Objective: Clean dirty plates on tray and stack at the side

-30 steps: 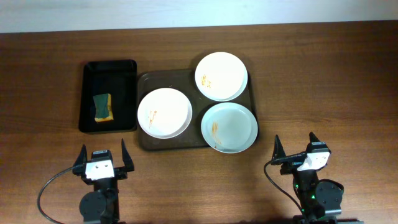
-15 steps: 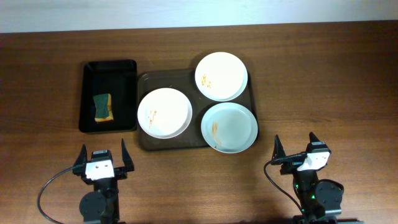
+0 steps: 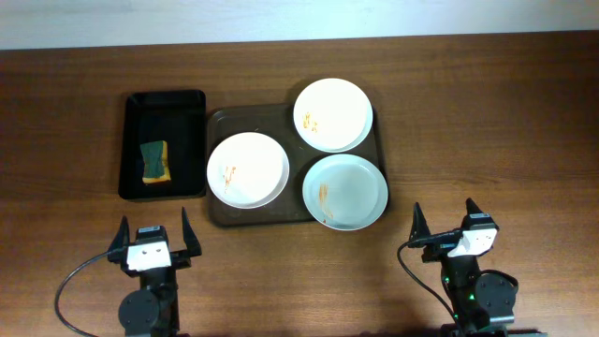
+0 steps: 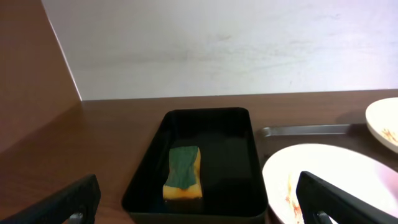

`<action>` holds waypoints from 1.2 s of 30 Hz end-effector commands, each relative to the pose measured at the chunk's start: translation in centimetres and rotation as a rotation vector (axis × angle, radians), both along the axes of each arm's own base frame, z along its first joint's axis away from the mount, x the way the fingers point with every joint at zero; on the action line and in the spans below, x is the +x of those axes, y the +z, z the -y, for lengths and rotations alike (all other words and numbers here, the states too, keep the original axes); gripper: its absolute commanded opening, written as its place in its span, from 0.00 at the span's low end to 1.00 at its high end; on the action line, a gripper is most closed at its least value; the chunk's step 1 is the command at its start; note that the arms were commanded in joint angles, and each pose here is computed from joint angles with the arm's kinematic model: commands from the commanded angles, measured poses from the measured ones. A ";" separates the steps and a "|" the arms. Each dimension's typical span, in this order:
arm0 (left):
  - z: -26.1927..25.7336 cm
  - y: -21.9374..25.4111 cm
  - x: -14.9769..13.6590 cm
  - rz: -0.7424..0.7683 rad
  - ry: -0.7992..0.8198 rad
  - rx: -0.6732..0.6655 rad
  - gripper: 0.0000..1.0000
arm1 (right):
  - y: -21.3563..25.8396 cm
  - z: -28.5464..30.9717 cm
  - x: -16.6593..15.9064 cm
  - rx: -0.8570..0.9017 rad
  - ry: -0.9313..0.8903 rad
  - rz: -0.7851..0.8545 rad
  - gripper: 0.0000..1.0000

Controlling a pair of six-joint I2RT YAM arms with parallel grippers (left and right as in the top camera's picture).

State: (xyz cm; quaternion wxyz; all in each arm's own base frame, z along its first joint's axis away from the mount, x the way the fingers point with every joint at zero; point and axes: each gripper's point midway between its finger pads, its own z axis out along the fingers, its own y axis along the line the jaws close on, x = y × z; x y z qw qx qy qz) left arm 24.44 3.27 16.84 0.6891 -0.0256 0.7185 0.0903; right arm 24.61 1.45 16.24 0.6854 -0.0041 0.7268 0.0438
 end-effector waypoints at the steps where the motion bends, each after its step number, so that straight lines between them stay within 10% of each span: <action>1: 1.0 0.3 0.1 0.011 -0.057 0.023 0.99 | 0.2 0.0 0.0 0.003 -0.001 0.014 0.98; 36: 5.2 6.1 1.8 -0.101 -0.309 -0.008 0.99 | 7.2 -1.8 0.1 0.008 0.101 0.022 0.98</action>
